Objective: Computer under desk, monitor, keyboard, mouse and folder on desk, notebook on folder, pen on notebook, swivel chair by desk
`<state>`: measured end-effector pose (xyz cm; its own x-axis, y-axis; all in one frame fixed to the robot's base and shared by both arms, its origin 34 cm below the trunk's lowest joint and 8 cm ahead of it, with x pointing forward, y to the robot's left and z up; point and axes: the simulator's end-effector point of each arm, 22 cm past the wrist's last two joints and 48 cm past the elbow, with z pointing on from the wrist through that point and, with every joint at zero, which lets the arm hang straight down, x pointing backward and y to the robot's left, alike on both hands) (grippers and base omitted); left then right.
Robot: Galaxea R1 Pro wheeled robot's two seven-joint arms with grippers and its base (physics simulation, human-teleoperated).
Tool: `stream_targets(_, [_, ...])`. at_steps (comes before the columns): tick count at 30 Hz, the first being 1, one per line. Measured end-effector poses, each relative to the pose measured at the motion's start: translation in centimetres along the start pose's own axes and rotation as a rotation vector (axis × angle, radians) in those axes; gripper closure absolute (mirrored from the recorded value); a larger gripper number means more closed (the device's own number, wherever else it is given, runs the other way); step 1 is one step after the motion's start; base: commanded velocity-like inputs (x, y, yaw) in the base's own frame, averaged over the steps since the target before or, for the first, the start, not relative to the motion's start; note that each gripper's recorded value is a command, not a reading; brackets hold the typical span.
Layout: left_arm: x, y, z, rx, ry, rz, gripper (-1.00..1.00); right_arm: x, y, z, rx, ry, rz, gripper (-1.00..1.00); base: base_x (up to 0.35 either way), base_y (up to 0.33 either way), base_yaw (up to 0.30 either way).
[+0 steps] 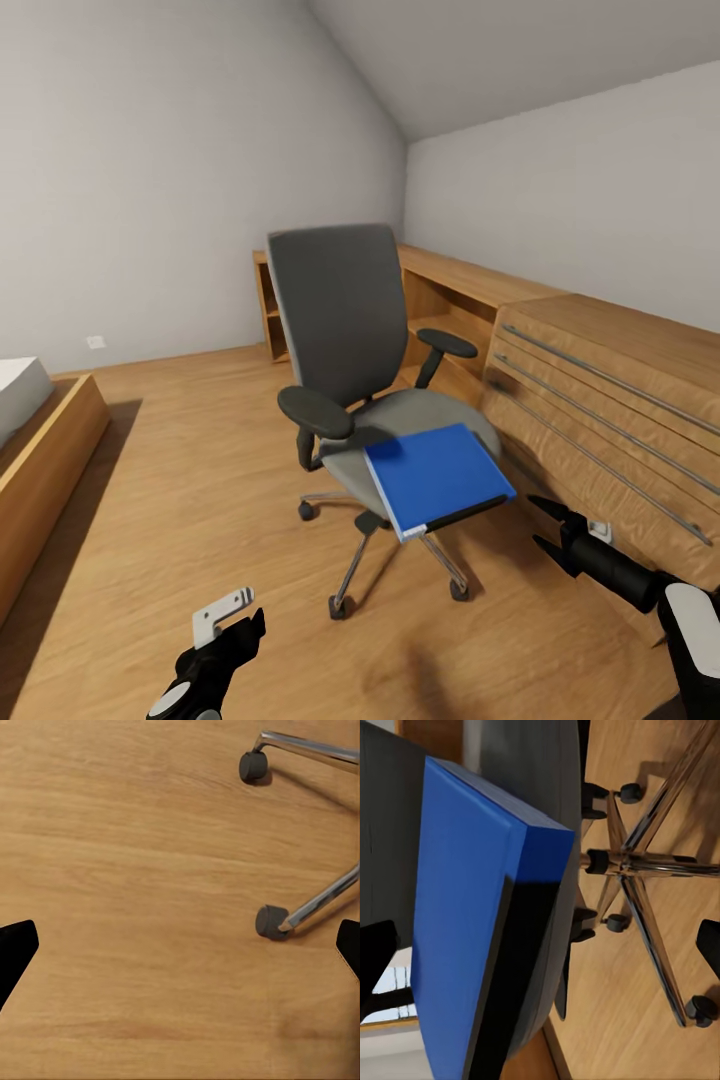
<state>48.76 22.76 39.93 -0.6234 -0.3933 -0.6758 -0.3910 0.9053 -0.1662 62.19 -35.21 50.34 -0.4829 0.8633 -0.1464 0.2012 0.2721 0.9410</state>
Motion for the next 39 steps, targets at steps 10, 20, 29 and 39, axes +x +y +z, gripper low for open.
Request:
stream_targets(10, [0.2,0.0,0.1,0.000,0.007,-0.003,-1.00,0.1,-0.3,0.1,0.005,0.002,0.002,-1.00,0.030,0.000,0.000])
stream_targets(20, [1.0,0.2,0.6,-0.006,0.026,0.000,-1.00,0.3,-1.4,0.5,0.022,0.008,0.011,-1.00,0.001,0.000,0.000])
stream_targets(29, [0.9,0.2,0.6,-0.008,0.021,0.003,-1.00,0.3,-1.3,0.5,0.020,0.008,0.011,-1.00,0.037,0.015,0.000])
stream_targets(39, [0.9,0.3,0.6,-0.009,0.021,0.004,-1.00,0.3,-1.3,0.5,0.020,0.008,0.011,-1.00,0.096,0.047,0.000])
